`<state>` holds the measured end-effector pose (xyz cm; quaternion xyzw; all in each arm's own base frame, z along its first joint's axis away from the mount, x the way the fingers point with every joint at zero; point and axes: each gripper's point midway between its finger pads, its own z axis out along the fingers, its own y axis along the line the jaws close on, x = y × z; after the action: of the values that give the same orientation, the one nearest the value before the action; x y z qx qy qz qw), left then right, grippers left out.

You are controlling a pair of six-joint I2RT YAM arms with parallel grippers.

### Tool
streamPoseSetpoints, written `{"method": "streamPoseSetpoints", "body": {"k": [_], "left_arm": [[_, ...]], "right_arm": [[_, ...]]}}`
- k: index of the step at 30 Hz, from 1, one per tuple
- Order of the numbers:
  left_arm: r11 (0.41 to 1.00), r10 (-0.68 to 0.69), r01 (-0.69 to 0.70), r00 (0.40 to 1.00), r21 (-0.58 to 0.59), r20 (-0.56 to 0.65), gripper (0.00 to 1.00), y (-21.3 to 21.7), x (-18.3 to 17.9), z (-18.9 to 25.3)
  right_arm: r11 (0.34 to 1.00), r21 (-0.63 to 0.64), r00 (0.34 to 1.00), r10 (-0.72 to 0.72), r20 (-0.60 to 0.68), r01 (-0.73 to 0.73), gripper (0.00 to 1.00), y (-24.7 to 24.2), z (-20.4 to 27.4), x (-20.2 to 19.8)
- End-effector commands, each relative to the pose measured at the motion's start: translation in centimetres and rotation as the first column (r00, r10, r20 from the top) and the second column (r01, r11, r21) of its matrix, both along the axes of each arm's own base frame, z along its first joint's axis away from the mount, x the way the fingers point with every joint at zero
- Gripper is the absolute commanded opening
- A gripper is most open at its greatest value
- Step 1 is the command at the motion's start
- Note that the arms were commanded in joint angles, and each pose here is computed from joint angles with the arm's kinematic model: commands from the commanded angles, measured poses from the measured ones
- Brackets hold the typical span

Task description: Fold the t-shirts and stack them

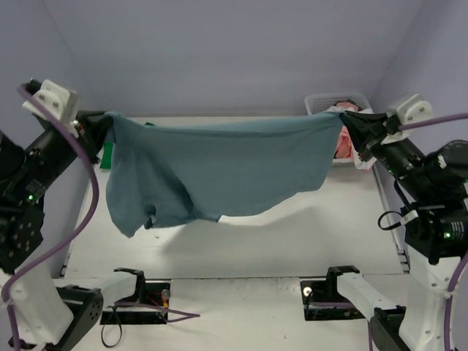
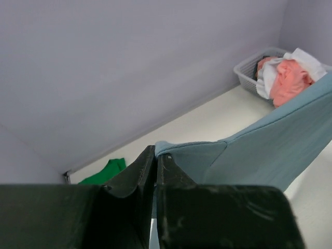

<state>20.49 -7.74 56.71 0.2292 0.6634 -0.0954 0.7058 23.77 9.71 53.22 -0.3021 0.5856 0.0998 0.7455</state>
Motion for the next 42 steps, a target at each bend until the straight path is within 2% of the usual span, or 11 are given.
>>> {"method": "streamPoseSetpoints", "body": {"k": [1,2,5,12,16,20,24,28,35,38,42], "left_arm": [[0.998,-0.055,0.06,0.983,-0.022,0.177,0.0,-0.7,-2.4,3.7],[0.997,-0.061,0.072,0.962,-0.031,0.265,0.0,-0.6,-4.3,5.4],[0.993,-0.066,0.091,0.951,-0.072,0.301,0.0,-0.7,-5.6,6.3],[0.985,-0.128,0.163,0.899,-0.049,0.419,0.0,-1.3,-10.6,9.0],[0.987,-0.113,0.154,0.873,-0.05,0.474,0.0,-0.9,-12.1,10.3],[0.98,-0.166,0.197,0.886,-0.027,0.434,0.0,-1.8,-11.2,9.2],[0.979,-0.197,0.201,0.925,0.022,0.326,0.0,-2.5,-6.7,5.9],[0.979,-0.203,0.193,0.965,0.071,0.168,0.0,-3.1,0.2,0.7],[0.967,-0.229,0.221,0.972,0.13,0.048,0.0,-4.3,9.9,-5.3],[0.963,-0.231,0.237,0.971,0.129,-0.062,0.0,-5.0,16.0,-9.4],[0.957,-0.236,0.257,0.959,0.131,-0.156,0.0,-5.7,21.7,-13.9]], "right_arm": [[0.996,0.092,0.983,-0.016,0.184,-0.001,0.0,-0.3,6.1,-1.7],[0.993,0.12,0.98,-0.023,0.197,0.0,0.0,-0.4,6.9,-2.3],[0.988,0.152,0.973,-0.03,0.227,-0.006,0.0,-0.6,8.5,-3.5],[0.987,0.151,0.962,0.006,0.273,-0.049,0.0,-0.4,8.7,-8.1],[0.986,0.161,0.96,-0.013,0.28,-0.033,0.0,-0.7,8.3,-9.1],[0.987,0.162,0.961,-0.039,0.272,-0.006,0.0,-1.1,7.8,-8.7],[0.991,0.137,0.976,-0.035,0.214,0.006,0.0,-1.0,5.8,-6.5],[0.995,0.094,0.99,-0.041,0.131,0.029,0.0,-1.0,2.4,-3.2],[0.997,0.012,0.996,-0.072,-0.046,0.073,0.0,-1.4,-4.5,4.0],[0.997,-0.014,0.99,-0.077,-0.114,0.076,0.0,-1.4,-7.4,7.3],[0.996,-0.057,0.978,-0.082,-0.19,0.072,0.0,-1.4,-11.1,11.3]]}}
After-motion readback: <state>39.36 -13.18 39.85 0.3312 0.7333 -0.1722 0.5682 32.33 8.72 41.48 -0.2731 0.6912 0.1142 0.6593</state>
